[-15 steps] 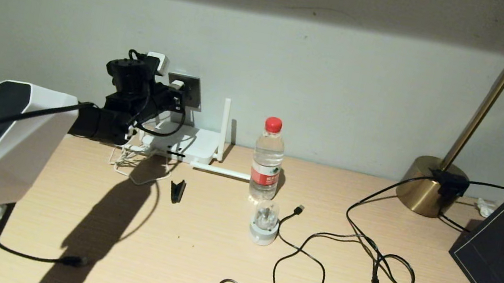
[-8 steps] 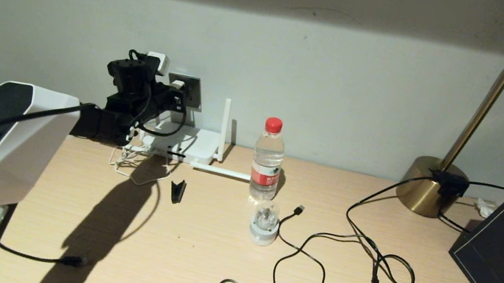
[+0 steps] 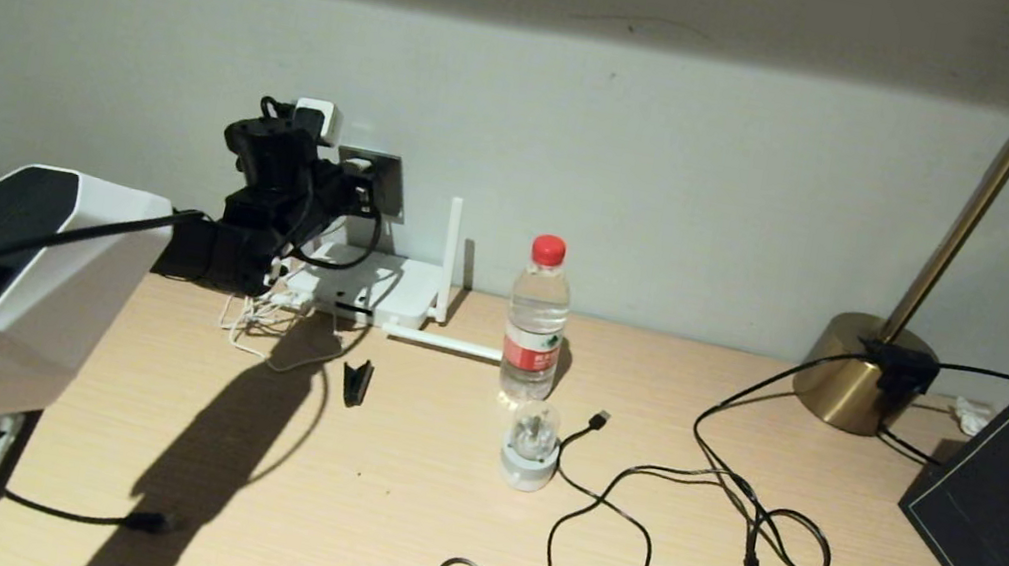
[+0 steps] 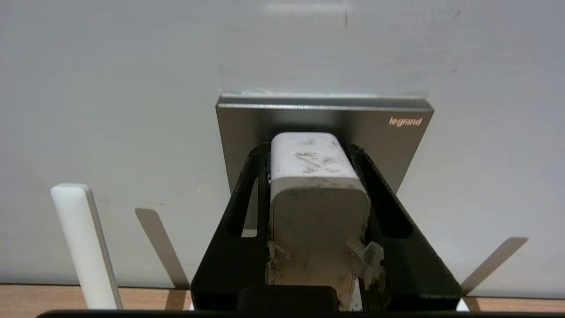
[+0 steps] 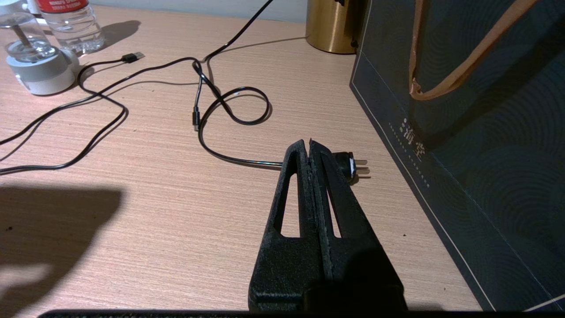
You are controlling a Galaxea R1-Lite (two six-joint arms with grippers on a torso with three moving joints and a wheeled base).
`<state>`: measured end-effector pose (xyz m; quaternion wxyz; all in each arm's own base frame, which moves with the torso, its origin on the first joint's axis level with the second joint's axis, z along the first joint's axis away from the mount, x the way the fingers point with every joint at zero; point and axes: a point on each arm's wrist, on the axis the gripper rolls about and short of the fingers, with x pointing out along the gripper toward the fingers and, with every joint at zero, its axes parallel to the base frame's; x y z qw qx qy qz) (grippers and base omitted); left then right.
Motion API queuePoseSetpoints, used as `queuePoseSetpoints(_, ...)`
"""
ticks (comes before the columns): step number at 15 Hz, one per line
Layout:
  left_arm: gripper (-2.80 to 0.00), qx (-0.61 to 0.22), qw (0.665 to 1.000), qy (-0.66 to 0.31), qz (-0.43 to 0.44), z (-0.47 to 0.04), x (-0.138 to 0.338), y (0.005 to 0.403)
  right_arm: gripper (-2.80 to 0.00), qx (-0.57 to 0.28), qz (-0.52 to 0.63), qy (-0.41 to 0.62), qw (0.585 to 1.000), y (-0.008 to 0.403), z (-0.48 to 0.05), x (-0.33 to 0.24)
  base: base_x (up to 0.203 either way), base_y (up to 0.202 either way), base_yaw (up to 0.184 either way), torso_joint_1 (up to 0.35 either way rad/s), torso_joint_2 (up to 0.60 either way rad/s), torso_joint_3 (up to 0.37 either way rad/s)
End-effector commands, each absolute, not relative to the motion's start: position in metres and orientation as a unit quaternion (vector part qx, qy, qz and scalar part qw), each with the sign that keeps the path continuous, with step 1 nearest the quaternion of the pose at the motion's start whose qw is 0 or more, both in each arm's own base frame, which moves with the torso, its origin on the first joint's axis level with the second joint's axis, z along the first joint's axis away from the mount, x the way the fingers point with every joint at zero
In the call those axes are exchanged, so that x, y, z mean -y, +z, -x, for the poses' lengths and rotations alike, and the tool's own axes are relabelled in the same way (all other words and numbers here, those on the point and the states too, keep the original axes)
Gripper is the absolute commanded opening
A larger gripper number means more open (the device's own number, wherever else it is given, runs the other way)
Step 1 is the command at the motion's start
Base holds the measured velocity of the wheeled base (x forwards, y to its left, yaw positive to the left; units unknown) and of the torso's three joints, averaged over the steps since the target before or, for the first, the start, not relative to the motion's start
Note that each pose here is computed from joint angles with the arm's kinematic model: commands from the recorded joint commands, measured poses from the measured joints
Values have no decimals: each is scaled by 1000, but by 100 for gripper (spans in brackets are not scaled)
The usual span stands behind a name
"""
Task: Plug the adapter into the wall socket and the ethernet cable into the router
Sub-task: Plug plug into socket
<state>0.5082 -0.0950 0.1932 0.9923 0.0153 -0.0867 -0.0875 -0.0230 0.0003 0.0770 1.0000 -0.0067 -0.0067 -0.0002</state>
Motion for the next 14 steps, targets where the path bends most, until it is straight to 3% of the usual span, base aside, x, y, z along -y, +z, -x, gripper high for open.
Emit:
queuePoseSetpoints(1,-280,96,991,-90,-13,-503,98,201,-280,6,7,0,1000,77,23,0,0,0,0,0,0,0)
queuePoseSetpoints(7,-280,56,994,-97,-18,-456,97,199,-280,6,7,0,1000,77,23,0,0,0,0,0,0,0)
queuePoseSetpoints(11,-280,60,991,-117,-17,-386,100,246,-280,6,7,0,1000,77,23,0,0,0,0,0,0,0)
queuePoseSetpoints(14,-280,-52,990,-125,-33,-329,102,269,-280,6,7,0,1000,77,23,0,0,0,0,0,0,0)
